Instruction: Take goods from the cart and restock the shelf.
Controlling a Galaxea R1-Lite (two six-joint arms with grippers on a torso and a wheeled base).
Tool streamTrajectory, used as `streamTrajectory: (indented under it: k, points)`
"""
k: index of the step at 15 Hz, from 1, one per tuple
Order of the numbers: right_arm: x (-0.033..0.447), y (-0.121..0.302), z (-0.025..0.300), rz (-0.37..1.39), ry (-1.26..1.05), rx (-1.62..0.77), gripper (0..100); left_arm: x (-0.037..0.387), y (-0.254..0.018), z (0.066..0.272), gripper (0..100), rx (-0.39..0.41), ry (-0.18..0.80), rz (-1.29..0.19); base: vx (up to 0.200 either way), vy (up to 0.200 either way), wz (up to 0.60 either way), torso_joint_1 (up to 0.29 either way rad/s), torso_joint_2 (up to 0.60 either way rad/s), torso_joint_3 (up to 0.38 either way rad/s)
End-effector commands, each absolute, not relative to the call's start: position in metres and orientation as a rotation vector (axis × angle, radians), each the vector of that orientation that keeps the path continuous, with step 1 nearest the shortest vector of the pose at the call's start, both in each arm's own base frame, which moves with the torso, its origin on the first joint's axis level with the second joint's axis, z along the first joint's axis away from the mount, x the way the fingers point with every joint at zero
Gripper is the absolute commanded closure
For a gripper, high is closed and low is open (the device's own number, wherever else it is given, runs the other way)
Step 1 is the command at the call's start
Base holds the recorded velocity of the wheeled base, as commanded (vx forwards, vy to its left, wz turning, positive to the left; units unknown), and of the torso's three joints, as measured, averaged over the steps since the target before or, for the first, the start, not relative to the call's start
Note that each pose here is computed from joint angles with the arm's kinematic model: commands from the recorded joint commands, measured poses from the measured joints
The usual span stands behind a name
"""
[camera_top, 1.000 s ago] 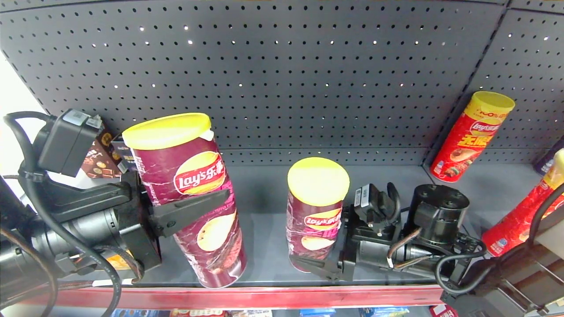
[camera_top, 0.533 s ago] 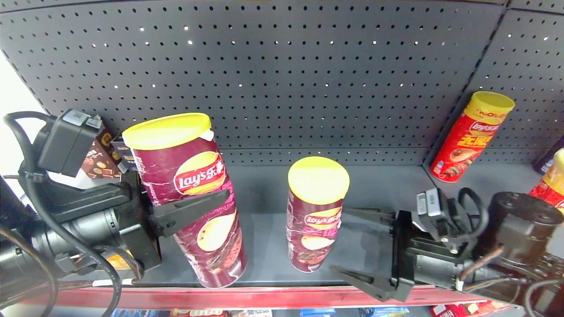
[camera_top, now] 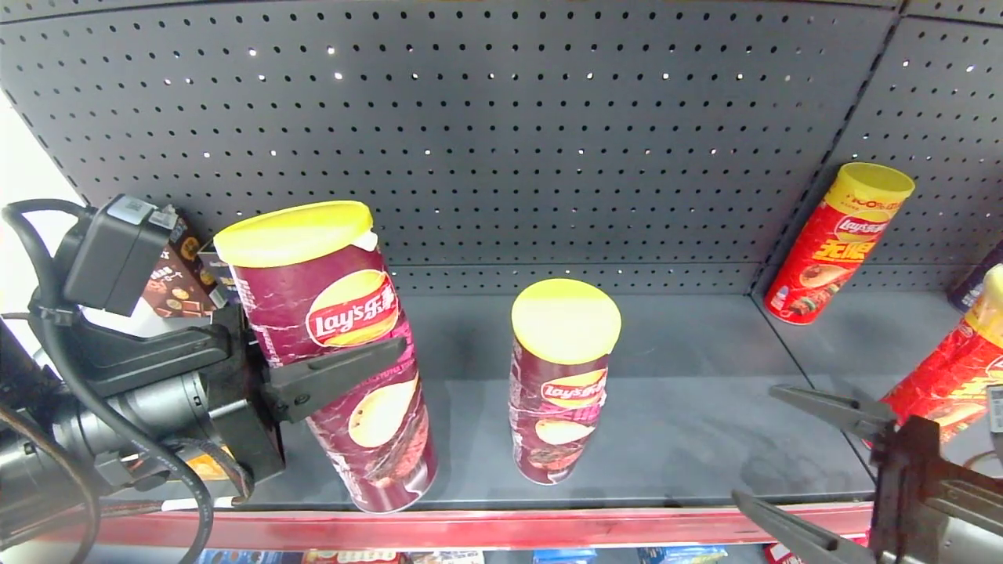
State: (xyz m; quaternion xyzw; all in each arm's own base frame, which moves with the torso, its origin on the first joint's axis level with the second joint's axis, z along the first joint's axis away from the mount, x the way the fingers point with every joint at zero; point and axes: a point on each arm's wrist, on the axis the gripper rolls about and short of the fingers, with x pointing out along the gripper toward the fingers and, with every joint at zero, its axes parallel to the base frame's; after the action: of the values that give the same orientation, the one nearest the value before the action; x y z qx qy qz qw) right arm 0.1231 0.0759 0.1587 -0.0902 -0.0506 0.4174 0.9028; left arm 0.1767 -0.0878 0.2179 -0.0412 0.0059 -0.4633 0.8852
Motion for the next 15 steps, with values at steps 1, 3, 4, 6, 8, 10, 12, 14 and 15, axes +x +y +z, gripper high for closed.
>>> streamTrajectory:
  k: [1,3,4,6,8,10,12,14,15]
  points:
    - [0.09,0.041,0.153,0.676,-0.136,-0.188,0,0.174,-0.087,0.214,100,-0.086,0.025,-0.962,0.0,0.0,0.0,0.0,0.0,0.0]
    - [0.072,0.027,0.146,0.558,-0.074,-0.181,0,0.169,-0.085,0.213,100,-0.084,0.02,-0.964,0.0,0.0,0.0,0.0,0.0,0.0]
    - [0.061,0.021,0.14,0.493,-0.026,-0.171,0,0.167,-0.084,0.212,100,-0.084,0.021,-0.964,0.0,0.0,0.0,0.0,0.0,0.0]
    - [0.033,0.009,0.125,0.318,0.023,-0.105,0,0.16,-0.081,0.207,100,-0.084,0.032,-0.963,0.0,0.0,0.0,0.0,0.0,0.0]
    - [0.01,0.002,0.11,0.137,0.043,-0.028,0,0.153,-0.078,0.201,100,-0.085,0.046,-0.963,0.0,0.0,0.0,0.0,0.0,0.0]
    - [-0.005,0.001,0.094,0.049,0.055,-0.014,0,0.148,-0.076,0.199,100,-0.085,0.048,-0.962,0.0,0.0,0.0,0.0,0.0,0.0]
    - [-0.02,0.001,0.075,-0.01,0.064,0.02,0,0.147,-0.075,0.2,100,-0.086,0.04,-0.963,0.0,0.0,0.0,0.0,0.0,0.0]
    - [-0.019,0.0,0.077,-0.028,0.05,0.019,0,0.147,-0.075,0.201,100,-0.086,0.037,-0.963,0.0,0.0,0.0,0.0,0.0,0.0]
    - [-0.019,0.0,0.077,-0.015,0.049,0.007,0,0.147,-0.075,0.201,100,-0.084,0.036,-0.963,0.0,0.0,0.0,0.0,0.0,0.0]
